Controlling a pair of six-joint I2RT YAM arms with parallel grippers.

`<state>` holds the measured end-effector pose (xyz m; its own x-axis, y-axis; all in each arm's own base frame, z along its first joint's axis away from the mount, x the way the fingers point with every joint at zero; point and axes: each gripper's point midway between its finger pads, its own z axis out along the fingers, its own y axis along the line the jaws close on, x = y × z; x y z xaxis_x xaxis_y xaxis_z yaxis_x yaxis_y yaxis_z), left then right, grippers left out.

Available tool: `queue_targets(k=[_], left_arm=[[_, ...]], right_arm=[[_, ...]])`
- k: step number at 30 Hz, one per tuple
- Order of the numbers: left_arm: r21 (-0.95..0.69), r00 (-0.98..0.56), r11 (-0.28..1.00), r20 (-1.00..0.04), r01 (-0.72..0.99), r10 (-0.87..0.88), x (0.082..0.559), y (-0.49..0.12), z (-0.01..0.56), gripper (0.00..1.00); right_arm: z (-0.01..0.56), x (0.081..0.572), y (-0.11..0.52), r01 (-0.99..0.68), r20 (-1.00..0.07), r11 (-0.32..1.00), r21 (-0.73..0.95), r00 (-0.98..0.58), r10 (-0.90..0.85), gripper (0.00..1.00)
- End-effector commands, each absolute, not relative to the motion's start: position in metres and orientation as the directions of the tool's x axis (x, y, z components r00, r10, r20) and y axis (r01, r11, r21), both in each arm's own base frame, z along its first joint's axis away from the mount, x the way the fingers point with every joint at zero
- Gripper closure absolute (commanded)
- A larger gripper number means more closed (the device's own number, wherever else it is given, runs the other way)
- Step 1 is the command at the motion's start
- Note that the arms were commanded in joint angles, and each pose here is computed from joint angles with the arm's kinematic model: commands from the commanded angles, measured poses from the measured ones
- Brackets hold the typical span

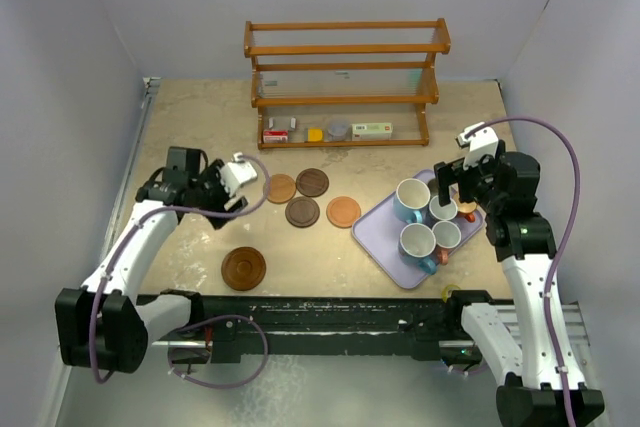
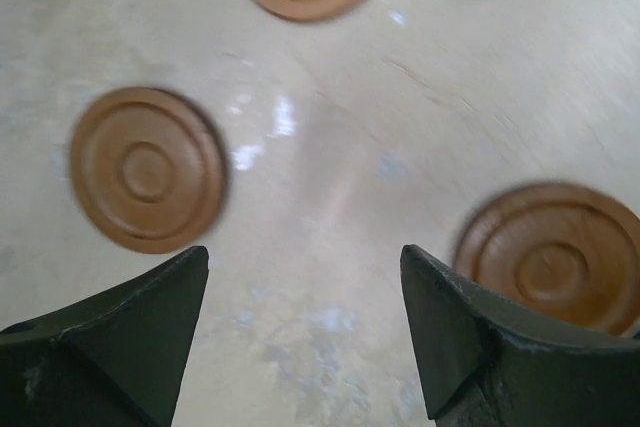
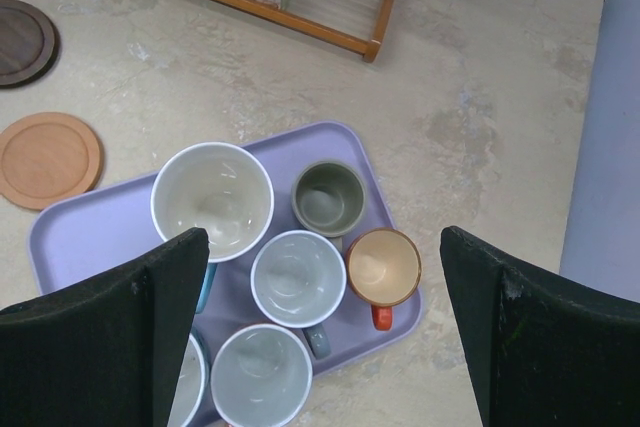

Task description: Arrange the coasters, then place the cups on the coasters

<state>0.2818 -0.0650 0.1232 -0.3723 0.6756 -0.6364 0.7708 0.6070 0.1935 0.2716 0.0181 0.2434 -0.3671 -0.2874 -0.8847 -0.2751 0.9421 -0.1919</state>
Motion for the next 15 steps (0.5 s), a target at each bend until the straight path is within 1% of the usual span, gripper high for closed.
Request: queue_targets(k=[1,5,8,15], left_arm=[[0.105,-0.251,0.366,-0.553,0.925,0.794,0.215,-0.08,0.092,0.25],[0.101,-0.181,0.268,-0.511,0.958,0.84,0.191,-0.084,0.077,0.26],[0.083,-0.173,0.245,-0.494,0.966,0.852,0.183,-0.085,0.067,0.26],[0.055,-0.167,0.216,-0.46,0.975,0.872,0.183,-0.088,0.049,0.26]], right_arm=[[0.252,0.272,0.019,-0.281,-0.896,0.937,-0.208,-0.329,-0.298,0.0],[0.251,0.273,0.017,-0.274,-0.893,0.937,-0.217,-0.331,-0.304,0.0],[0.252,0.273,0.016,-0.266,-0.893,0.938,-0.223,-0.329,-0.306,0.0],[0.249,0.274,0.014,-0.262,-0.889,0.937,-0.23,-0.335,-0.312,0.0]])
